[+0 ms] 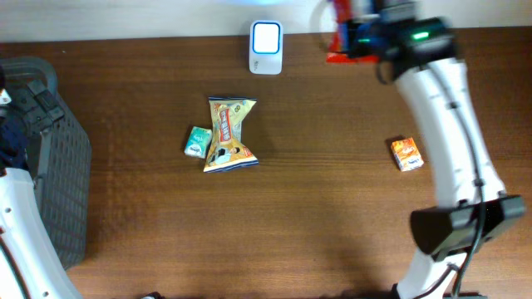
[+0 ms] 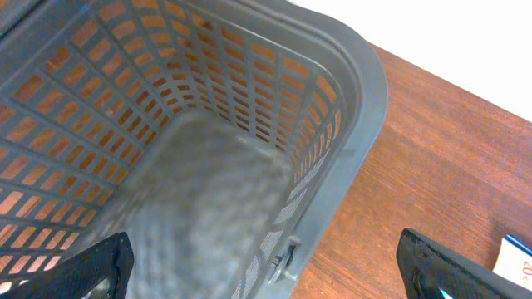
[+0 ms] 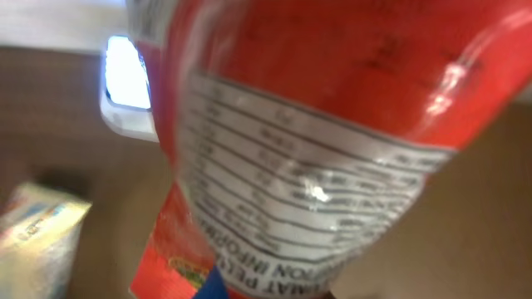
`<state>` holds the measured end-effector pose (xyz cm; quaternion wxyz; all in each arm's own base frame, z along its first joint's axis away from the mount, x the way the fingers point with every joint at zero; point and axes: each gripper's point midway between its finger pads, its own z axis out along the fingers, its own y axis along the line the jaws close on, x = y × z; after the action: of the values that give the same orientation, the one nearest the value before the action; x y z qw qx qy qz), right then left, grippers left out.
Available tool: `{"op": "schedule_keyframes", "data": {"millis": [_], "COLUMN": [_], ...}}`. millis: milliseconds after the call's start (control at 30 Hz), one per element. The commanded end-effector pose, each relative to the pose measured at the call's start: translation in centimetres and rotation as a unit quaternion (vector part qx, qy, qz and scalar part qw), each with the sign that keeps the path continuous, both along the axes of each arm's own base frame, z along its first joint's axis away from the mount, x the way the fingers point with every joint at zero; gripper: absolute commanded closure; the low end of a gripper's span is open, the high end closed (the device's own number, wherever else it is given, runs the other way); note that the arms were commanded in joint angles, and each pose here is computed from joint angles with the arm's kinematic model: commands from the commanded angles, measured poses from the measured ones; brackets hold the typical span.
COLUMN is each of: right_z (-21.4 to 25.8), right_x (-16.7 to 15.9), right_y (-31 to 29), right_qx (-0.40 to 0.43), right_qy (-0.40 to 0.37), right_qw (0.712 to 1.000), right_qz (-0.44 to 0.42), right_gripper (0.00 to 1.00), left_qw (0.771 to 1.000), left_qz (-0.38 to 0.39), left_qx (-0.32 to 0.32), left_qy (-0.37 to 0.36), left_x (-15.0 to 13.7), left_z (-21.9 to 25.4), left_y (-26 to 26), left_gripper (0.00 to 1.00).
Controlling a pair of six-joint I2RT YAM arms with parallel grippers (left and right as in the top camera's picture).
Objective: Scan the item barcode
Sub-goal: 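Carry the red bag right and drop it beside the orange box, then move the right gripper to the yellow-white bag and grasp it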
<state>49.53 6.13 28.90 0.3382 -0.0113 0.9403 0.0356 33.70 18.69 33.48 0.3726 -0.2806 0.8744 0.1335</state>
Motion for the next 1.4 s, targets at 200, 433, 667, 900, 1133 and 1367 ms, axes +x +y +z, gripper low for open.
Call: {"op": "schedule_keyframes", "data": {"millis": [200, 433, 667, 900, 1133, 1367], "right_z": [-15.6, -22.9, -17.8, -8.9, -10.0, -12.3], "right_x": [-5.5, -6.1, -5.0, -4.3, -3.9, -6.0], "right_y": [-14.6, -16.5, -16.3, -5.9, 10.0, 20.7], "right_qx": [0.198, 0.197, 0.214, 0.192, 0.133, 0.065], "right_qy": [0.289, 0.348, 0.306, 0.269, 0.248, 0.221], "right_qw": [0.898, 0.869, 0.884, 0.934, 0.958, 0.957], "right_qz": [-0.265, -0.290, -0.279, -0.139, 0.054, 0.175], "right_gripper": [0.96, 0.02, 0.02, 0.02, 0.02, 0.02], "left_qw": [1.000, 1.000, 1.000, 1.000, 1.000, 1.000], "left_qz": [0.006, 0.006, 0.006, 0.006, 0.006, 0.006], "left_qx": [-0.002, -0.002, -0.002, -0.002, -0.002, -0.002], "left_qy": [-0.001, -0.001, -0.001, -0.001, -0.001, -0.001], "left_x": [0.0, 0.0, 0.0, 0.0, 0.0, 0.0], "left_z": [-0.1, 0.0, -0.1, 0.0, -0.1, 0.0], "left_y": [0.2, 0.2, 0.2, 0.2, 0.2, 0.2], "left_gripper": [0.01, 0.01, 0.01, 0.01, 0.01, 0.01]}}
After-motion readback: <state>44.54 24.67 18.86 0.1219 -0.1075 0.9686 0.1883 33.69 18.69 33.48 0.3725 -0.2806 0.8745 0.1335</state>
